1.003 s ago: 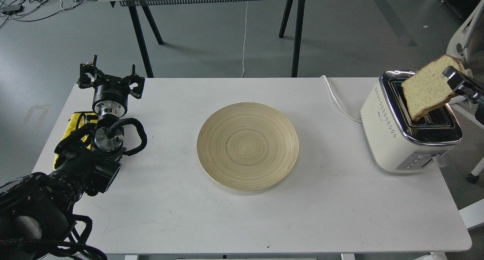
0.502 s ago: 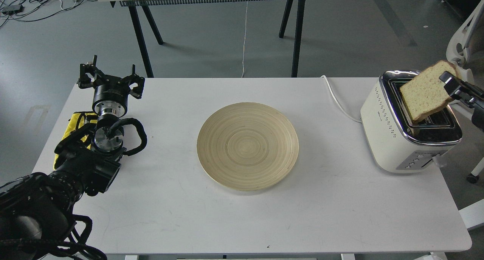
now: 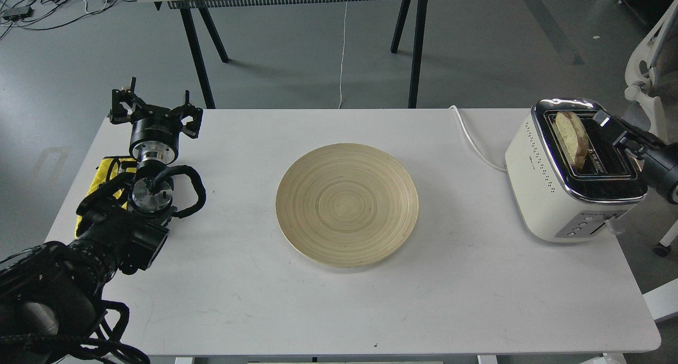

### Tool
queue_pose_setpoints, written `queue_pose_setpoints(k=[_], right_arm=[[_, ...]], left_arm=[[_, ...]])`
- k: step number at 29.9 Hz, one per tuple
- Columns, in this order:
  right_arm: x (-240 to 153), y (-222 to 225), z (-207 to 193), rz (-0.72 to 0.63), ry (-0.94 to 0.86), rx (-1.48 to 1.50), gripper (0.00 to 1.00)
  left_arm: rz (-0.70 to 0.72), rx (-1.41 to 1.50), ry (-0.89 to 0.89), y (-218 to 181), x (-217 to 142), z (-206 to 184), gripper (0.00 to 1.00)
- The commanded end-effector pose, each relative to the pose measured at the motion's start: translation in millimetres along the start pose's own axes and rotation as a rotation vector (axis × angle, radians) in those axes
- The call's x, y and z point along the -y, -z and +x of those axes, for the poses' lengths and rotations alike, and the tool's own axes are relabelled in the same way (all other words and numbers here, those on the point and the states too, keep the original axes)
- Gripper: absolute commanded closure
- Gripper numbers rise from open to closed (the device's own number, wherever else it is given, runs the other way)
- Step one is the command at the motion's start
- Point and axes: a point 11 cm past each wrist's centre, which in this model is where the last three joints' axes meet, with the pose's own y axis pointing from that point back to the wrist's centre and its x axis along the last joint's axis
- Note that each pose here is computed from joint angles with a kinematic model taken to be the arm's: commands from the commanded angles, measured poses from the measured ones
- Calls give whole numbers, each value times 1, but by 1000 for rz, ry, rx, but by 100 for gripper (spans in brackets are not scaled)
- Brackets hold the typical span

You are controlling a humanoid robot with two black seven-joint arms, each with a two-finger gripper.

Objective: Put bread in toaster with right arm

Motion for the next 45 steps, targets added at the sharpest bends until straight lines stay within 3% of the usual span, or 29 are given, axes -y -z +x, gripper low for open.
queue_pose_setpoints(k=[1, 13, 26, 35, 39, 41, 45], right_arm=[[2, 7, 4, 19, -11, 7, 55], [10, 72, 4, 167, -38, 264, 34], [38, 163, -62, 336, 50, 805, 32], [45, 201, -93, 415, 115, 1070, 24], [52, 195, -86, 422, 93, 1228, 19], [60, 184, -82, 410, 73, 1301, 1], [76, 170, -84, 426, 101, 1428, 1]], left_arm=[[0, 0, 0, 0, 0, 0, 0], [0, 0, 2, 0, 0, -1, 0], [0, 0, 0, 0, 0, 0, 0], [0, 0, 0, 0, 0, 0, 0], [0, 0, 0, 0, 0, 0, 0], [0, 0, 0, 0, 0, 0, 0], [0, 0, 0, 0, 0, 0, 0]])
